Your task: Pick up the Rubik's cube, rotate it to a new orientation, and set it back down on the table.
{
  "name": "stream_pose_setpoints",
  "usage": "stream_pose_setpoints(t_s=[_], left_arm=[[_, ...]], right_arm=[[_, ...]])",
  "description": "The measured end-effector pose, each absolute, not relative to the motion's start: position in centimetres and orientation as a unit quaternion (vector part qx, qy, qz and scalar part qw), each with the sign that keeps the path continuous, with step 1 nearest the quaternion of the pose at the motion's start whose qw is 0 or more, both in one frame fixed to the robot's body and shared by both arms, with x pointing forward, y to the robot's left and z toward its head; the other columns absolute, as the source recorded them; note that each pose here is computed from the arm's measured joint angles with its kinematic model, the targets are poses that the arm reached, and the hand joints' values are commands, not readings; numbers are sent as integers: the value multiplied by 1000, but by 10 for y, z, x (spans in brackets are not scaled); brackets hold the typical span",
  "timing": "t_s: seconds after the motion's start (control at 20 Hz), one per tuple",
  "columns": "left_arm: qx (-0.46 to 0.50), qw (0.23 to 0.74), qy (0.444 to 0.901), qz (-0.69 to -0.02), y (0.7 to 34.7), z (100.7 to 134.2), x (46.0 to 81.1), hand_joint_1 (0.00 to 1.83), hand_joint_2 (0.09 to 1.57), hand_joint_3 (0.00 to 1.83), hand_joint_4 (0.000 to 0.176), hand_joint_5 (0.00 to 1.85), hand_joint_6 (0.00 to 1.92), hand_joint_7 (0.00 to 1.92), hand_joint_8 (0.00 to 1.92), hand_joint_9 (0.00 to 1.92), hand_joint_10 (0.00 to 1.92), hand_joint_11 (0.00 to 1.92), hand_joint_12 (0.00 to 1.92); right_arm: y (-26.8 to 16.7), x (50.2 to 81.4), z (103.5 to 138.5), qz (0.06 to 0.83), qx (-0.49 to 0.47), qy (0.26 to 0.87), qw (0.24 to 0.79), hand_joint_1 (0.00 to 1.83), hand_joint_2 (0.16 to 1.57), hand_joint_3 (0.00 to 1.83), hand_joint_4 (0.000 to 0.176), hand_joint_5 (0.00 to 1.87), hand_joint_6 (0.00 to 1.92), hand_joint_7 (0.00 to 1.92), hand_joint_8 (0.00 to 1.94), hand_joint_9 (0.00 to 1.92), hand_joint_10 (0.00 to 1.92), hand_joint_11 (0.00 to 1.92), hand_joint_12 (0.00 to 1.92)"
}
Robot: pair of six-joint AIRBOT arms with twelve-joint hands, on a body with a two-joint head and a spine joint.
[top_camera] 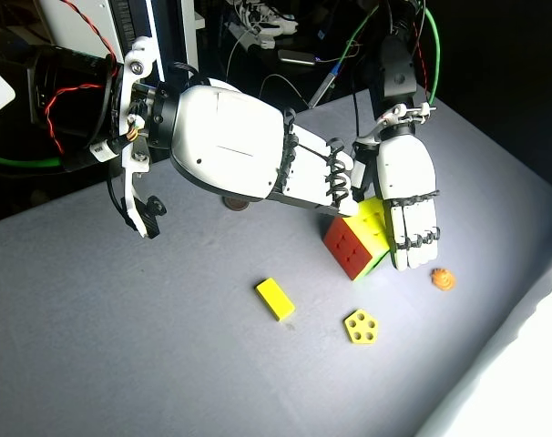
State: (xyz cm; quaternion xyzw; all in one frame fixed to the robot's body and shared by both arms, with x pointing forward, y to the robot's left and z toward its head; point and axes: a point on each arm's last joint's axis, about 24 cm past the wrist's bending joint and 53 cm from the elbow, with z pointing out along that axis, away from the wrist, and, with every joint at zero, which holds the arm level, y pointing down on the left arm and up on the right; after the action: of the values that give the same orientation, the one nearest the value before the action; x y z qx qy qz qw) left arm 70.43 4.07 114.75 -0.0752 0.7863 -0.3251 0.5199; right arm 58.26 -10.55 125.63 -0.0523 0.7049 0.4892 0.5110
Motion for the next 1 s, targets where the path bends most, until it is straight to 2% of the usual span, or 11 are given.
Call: stream_pose_setpoints(t_s=[0.55, 0.65, 0.8, 0.85, 0.9, 0.95, 1.0], left_arm=[[-79, 520, 787, -324, 44, 1147, 706, 1090, 1060, 0, 0, 0, 0, 0, 0, 0, 0, 0, 0], [-79, 520, 787, -324, 44, 1147, 706, 1036, 1083, 2, 0, 0, 0, 0, 0, 0, 0, 0, 0], [-79, 520, 787, -324, 44, 1147, 706, 1079, 1116, 16, 0, 0, 0, 10, 4, 48, 20, 40, 19], [-79, 520, 787, -324, 44, 1147, 706, 1060, 1094, 2, 0, 101, 17, 132, 13, 207, 20, 7, 536], [-79, 520, 787, -324, 44, 1147, 706, 1022, 1090, 0, 0, 194, 43, 254, 44, 309, 49, 1, 867], [-77, 522, 786, -322, 45, 1148, 706, 1022, 1090, 0, 0, 194, 43, 254, 44, 309, 49, 1, 867], [-74, 527, 784, -319, 46, 1149, 707, 1029, 1096, 4, 0, 328, 84, 324, 416, 347, 430, 0, 1252]], right_arm=[[-106, 582, 1253, 488, -53, 708, 508, 90, 1280, 0, 0, 132, 5, 191, 3, 163, 4, 0, 215], [-106, 581, 1249, 485, -53, 712, 505, 81, 1284, 1, 0, 117, 0, 184, 0, 154, 0, 0, 226], [-107, 580, 1242, 482, -53, 718, 500, 78, 1283, 0, 0, 130, 5, 193, 3, 169, 4, 0, 272], [-107, 580, 1239, 479, -53, 721, 498, 68, 1286, 1, 0, 123, 2, 188, 0, 161, 1, 0, 272], [-108, 580, 1238, 478, -53, 722, 497, 61, 1289, 2, 0, 125, 3, 180, 0, 150, 0, 0, 278], [-108, 580, 1237, 477, -53, 723, 497, 61, 1289, 2, 0, 125, 3, 180, 0, 150, 0, 0, 278], [-108, 580, 1238, 478, -52, 723, 497, 60, 1289, 1, 0, 136, 6, 187, 3, 153, 2, 0, 302]])
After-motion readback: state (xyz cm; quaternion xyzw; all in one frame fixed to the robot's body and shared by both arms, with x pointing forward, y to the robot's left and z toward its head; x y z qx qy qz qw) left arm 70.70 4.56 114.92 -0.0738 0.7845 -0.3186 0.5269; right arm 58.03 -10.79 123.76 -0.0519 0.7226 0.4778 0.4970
